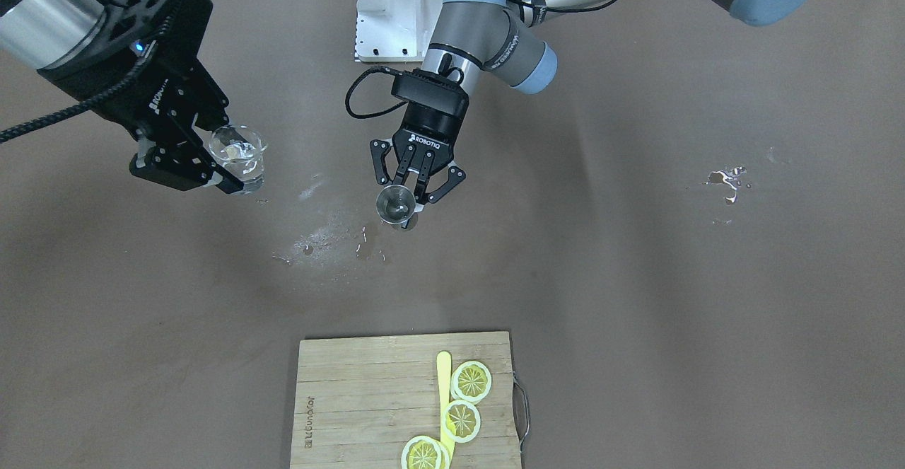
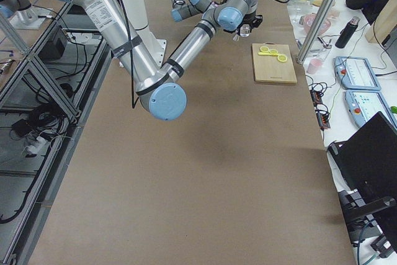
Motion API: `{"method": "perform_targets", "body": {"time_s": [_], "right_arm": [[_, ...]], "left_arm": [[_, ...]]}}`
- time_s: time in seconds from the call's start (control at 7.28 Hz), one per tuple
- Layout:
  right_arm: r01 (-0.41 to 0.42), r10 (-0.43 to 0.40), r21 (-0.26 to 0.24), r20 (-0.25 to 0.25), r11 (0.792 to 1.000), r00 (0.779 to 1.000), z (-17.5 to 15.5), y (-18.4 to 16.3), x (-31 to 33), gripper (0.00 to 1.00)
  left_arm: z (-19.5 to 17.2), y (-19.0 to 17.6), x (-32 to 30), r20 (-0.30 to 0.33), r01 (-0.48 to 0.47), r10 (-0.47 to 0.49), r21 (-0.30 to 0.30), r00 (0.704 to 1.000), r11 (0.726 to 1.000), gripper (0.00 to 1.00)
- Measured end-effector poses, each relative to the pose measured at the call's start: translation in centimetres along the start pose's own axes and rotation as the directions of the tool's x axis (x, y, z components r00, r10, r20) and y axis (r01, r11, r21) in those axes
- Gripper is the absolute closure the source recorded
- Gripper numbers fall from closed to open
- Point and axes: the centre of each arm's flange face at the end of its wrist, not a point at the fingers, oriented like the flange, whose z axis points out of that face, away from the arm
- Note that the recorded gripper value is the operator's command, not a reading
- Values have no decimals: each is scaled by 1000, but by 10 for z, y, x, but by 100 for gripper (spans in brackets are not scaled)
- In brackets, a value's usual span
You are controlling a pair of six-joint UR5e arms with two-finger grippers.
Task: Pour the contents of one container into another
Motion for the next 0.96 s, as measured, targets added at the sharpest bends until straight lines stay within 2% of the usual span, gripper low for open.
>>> {"method": "perform_targets", "body": {"time_s": [0.27, 0.55, 0.96], "right_arm": [[-11, 11, -66, -3, 998, 1000, 19, -31, 6, 100], [-40, 42, -120, 10, 992, 999, 34, -35, 16, 100], [-76, 83, -167, 30, 983, 996, 59, -54, 50, 100]], "left_arm": [[-1, -2, 0, -17, 7, -7, 1, 1000, 1000, 100], [-3, -2, -4, -25, 10, -10, 9, 1000, 1000, 100], [-4, -4, -13, -24, 6, -6, 19, 1000, 1000, 100]]}}
